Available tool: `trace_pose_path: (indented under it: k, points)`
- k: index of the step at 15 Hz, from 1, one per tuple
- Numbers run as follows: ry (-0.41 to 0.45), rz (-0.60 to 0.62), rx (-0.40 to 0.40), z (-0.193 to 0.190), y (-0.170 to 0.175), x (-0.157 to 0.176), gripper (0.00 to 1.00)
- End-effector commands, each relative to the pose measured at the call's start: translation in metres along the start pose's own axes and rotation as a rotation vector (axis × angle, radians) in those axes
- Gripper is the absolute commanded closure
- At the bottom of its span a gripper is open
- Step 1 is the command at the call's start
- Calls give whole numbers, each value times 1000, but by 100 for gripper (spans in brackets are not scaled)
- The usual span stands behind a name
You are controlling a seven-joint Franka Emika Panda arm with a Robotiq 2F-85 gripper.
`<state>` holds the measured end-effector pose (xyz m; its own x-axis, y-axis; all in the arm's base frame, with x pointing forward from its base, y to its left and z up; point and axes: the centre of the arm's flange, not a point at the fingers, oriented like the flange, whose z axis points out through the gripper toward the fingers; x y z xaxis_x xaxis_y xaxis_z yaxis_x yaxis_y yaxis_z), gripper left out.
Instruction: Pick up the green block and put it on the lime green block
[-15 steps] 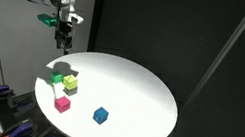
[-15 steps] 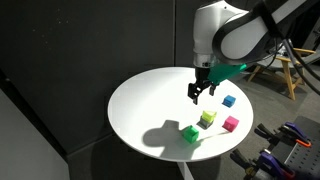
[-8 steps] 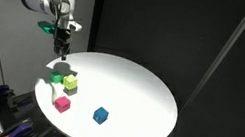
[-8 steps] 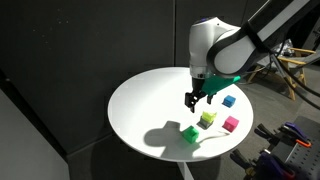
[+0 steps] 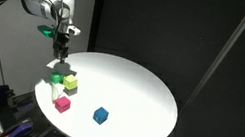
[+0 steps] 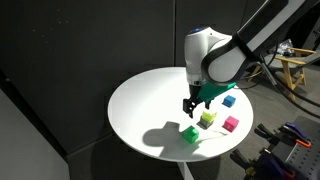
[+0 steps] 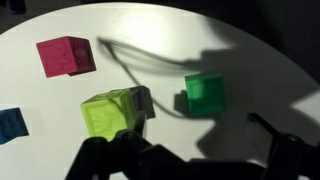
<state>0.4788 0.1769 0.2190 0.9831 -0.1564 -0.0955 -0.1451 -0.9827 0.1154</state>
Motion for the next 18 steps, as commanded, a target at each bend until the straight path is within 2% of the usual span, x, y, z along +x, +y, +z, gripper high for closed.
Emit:
trace_pose_path:
  k: [1,9,18]
  points:
    - [0,0,0,0,0,0,0]
    - [26,-5,5,6,-4,0,0]
    - [41,-9,28,37,-12,7,0]
